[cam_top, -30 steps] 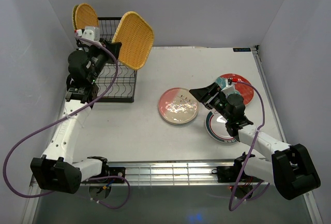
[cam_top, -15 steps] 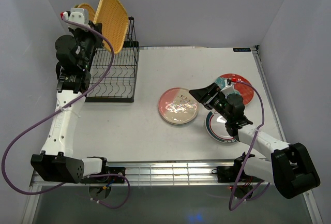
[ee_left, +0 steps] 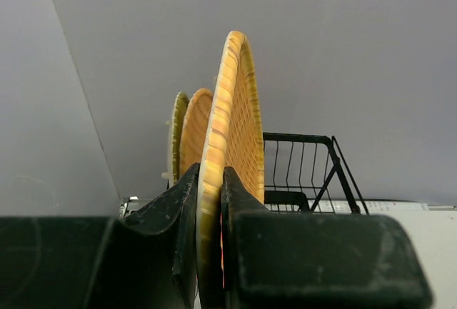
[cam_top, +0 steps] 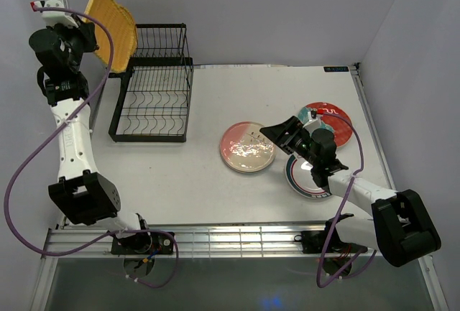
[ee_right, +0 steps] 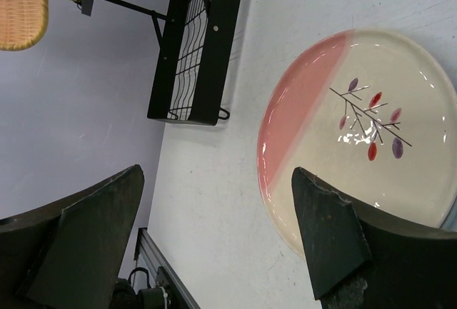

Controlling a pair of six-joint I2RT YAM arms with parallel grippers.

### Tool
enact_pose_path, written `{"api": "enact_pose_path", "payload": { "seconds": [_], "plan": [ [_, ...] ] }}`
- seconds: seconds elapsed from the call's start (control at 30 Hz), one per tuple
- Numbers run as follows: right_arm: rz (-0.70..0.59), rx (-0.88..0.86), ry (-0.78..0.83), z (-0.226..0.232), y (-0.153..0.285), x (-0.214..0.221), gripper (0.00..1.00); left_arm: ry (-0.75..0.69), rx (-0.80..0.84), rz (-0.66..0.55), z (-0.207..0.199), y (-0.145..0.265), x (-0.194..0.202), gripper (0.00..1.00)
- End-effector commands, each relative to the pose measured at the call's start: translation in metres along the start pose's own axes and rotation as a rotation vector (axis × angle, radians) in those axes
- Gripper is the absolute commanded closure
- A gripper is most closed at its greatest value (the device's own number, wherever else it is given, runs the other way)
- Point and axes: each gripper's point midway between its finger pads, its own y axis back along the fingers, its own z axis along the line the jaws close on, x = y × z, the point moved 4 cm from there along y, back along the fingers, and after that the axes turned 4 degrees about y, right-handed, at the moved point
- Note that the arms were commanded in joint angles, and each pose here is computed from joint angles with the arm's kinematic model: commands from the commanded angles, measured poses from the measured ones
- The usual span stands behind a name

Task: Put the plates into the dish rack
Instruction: Insert the plate into the dish rack.

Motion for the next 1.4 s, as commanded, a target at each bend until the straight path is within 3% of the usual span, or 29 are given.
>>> {"api": "enact_pose_path", "payload": {
  "seconds": [0.0,0.63,1.37],
  "plan": [
    [-0.028,-0.091,0.047,0.024,-0.005,-0.014,0.11,-0.014,0.069,-0.121,0.001,0.001,-0.044,1.0],
    [-0.024,-0.098,0.053,0.025,-0.005,-0.014,0.1,-0.073,0.09,-0.272,0.018,-0.025,-0.068,1.0],
    [0.004,-0.1,0.038,0.023,-0.009,-0.01,0.11,-0.15,0.052,-0.261,0.0,-0.072,-0.023,1.0]
  ]
}}
